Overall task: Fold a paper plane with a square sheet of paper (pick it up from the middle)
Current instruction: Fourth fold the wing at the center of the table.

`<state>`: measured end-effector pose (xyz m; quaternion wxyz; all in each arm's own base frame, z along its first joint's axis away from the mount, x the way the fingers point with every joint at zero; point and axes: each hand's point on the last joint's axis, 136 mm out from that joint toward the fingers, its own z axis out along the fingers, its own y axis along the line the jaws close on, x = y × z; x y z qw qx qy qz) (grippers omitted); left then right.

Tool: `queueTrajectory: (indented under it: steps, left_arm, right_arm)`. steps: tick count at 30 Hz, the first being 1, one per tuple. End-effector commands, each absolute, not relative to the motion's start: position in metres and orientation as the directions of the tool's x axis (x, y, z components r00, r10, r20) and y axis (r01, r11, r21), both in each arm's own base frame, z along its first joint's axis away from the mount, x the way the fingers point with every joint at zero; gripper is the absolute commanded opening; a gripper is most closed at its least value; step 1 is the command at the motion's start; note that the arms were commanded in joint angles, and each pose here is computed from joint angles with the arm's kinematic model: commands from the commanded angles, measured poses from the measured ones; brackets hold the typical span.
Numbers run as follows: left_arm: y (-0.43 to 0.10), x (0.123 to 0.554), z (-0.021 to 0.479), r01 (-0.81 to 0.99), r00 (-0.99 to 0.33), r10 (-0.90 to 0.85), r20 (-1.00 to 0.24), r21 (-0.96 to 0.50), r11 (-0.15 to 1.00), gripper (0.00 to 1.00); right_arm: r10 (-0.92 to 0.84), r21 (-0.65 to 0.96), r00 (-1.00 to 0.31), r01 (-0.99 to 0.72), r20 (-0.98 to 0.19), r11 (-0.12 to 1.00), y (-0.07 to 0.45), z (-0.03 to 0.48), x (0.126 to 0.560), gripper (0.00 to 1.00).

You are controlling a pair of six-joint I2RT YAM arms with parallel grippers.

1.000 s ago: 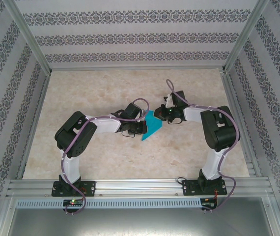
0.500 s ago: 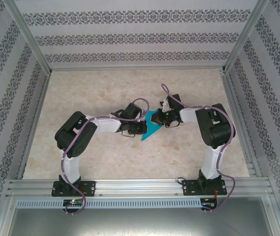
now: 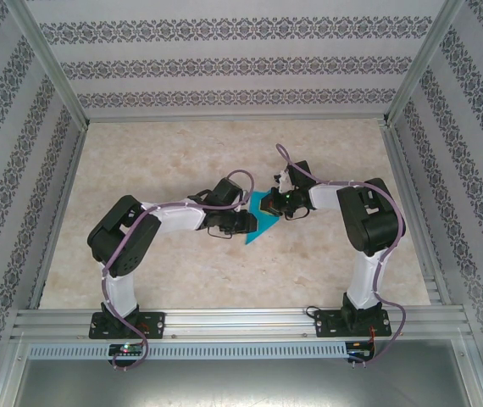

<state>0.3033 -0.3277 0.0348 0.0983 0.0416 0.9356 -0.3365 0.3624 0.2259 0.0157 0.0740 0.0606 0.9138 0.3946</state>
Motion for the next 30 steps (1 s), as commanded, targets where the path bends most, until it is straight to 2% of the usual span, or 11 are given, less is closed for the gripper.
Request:
queueTrajectory:
  steps: [1,6,12,19,30]
  left_arm:
    - [-0.341,0.295,0.042,0.112,-0.986,-0.009,-0.169,-0.692,0.714,0.28]
    - [-0.347,0.301,0.046,0.098,-0.985,-0.036,-0.171,-0.711,0.696,0.22]
    - [-0.34,0.311,0.052,0.108,-0.974,-0.054,-0.219,-0.663,0.741,0.22]
    - [-0.359,0.299,0.045,0.115,-0.987,0.004,-0.159,-0.698,0.706,0.22]
    - [-0.357,0.293,0.025,0.047,-0.996,-0.023,-0.092,-0.694,0.718,0.21]
  right_arm:
    - [0.186,0.615,-0.982,0.155,0.014,0.773,0.201,-0.028,0.339,0.0]
    - [0.184,0.609,-0.983,0.156,0.017,0.777,0.2,-0.03,0.338,0.0]
    - [0.189,0.604,-0.982,0.164,0.022,0.78,0.199,-0.032,0.337,0.0]
    - [0.194,0.585,-0.98,0.181,0.041,0.791,0.196,-0.037,0.334,0.0]
    - [0.194,0.572,-0.98,0.19,0.054,0.798,0.194,-0.041,0.331,0.0]
